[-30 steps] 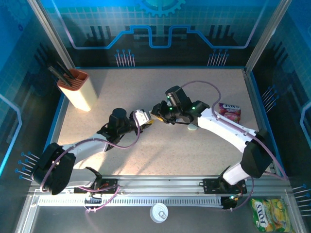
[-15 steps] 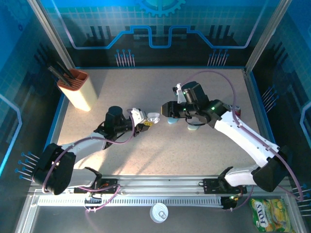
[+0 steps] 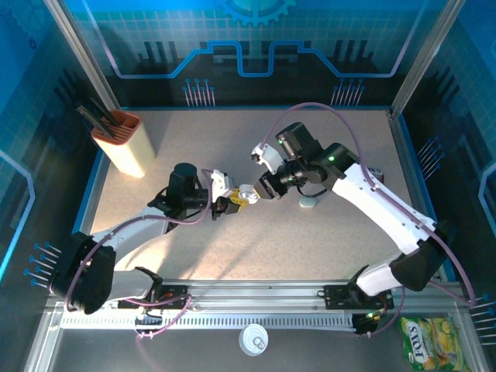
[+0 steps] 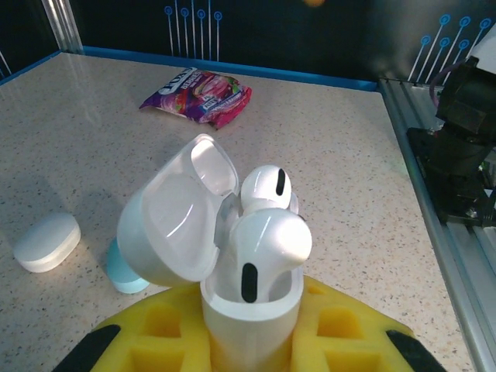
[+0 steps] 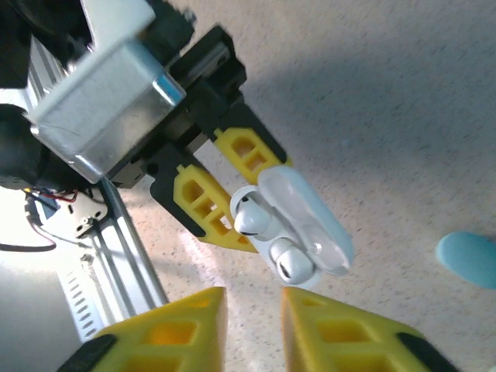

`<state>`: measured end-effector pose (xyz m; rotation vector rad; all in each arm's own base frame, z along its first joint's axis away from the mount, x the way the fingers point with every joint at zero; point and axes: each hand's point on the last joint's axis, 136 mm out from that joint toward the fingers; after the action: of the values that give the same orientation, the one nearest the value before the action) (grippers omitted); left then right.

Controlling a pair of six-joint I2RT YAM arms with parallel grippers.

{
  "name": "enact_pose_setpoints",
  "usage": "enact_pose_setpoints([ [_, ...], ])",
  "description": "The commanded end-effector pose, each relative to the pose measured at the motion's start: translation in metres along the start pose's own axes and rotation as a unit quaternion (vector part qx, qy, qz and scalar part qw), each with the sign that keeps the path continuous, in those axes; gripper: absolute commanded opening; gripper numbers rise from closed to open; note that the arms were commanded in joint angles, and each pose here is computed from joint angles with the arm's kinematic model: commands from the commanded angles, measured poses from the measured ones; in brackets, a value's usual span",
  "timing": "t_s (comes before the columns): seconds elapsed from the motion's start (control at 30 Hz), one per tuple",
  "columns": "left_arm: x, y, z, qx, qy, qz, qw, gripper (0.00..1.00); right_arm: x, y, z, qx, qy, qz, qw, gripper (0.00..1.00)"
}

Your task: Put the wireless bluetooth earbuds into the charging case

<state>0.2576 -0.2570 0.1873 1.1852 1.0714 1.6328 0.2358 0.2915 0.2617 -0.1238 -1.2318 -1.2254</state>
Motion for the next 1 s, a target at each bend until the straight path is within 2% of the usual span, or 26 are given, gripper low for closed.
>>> enact_pose_setpoints([
  [0.0, 0.005, 0.021, -0.002, -0.01, -0.017, -0.022, 1.0, 0.15, -0.008, -0.007, 0.012, 0.022, 0.024, 0.027, 0.999, 0.17],
  [0.27, 0.004, 0.024, -0.002, -0.011, -0.021, -0.025, 0.999, 0.15, -0.028, -0.002, 0.02, 0.008, 0.052, 0.025, 0.998, 0.1],
  [0.67, 0.005, 0.03, -0.002, -0.018, -0.023, -0.03, 0.999, 0.15, -0.049, 0.0, 0.015, -0.001, 0.047, 0.038, 0.998, 0.09],
  [0.97, 0.008, 0.032, -0.003, -0.022, -0.02, -0.032, 0.999, 0.15, -0.05, 0.012, 0.006, -0.012, 0.031, 0.012, 0.999, 0.12],
])
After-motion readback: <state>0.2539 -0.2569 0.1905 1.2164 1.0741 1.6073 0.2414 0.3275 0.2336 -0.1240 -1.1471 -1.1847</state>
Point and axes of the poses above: each hand's point on the last joint's axis, 136 mm out from that joint toward the fingers, its own x axis back along the fingers, its own z axis along the line the jaws close on, y = z × x, and after that the axes turned 14 degrees about -x, right-handed
